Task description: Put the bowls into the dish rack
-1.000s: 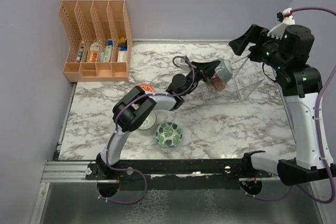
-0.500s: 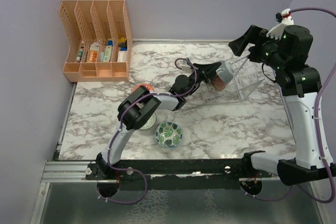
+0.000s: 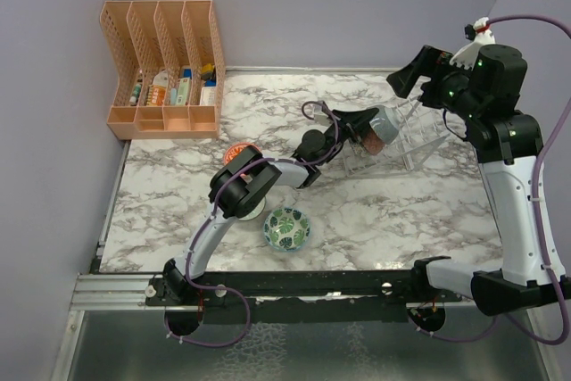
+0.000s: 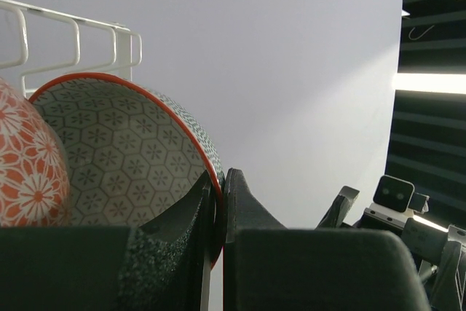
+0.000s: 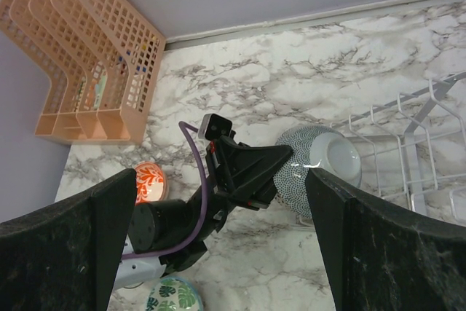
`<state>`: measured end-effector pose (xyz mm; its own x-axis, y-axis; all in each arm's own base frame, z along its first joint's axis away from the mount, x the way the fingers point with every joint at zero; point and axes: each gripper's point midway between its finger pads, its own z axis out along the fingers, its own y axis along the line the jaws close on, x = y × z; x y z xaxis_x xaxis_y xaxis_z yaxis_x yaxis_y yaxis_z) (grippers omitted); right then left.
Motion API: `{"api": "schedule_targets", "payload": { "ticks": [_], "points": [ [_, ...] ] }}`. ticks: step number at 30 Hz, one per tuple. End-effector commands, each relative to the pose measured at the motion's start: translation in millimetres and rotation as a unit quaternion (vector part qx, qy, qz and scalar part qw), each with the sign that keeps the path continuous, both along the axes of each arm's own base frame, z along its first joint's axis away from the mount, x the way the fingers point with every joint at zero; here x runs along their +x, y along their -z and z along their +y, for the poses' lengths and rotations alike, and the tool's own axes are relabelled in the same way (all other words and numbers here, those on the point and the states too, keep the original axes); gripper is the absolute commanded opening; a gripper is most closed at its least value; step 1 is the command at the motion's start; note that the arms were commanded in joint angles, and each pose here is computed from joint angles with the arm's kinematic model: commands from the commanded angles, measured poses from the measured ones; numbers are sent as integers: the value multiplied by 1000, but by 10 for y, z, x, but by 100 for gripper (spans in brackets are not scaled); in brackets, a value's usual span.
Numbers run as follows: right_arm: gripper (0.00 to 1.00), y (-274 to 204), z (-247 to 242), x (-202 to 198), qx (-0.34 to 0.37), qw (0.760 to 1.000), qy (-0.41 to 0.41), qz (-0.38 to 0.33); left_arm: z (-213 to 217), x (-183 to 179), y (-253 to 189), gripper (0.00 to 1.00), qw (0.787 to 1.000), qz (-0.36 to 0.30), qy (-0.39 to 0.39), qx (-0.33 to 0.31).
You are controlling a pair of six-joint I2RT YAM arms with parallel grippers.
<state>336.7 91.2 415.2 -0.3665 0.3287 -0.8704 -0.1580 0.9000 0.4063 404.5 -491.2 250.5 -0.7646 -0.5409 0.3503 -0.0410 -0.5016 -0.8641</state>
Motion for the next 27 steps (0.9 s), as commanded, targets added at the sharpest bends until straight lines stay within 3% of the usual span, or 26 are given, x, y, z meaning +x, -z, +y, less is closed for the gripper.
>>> {"api": "schedule_targets", "payload": {
  "ticks": [1,10,27],
  "points": [
    [100,13,-12,27,-8,1000,-4,-5,39,-54,-226,0,999,-32,11,-26],
    [100,30,-20,56,-14,1000,-3,-2,-31,79,-84,1,999,-29,22,16],
    [100,106,-18,109,-17,1000,-3,5,-89,207,212,15,994,-13,54,89]
  ]
}}
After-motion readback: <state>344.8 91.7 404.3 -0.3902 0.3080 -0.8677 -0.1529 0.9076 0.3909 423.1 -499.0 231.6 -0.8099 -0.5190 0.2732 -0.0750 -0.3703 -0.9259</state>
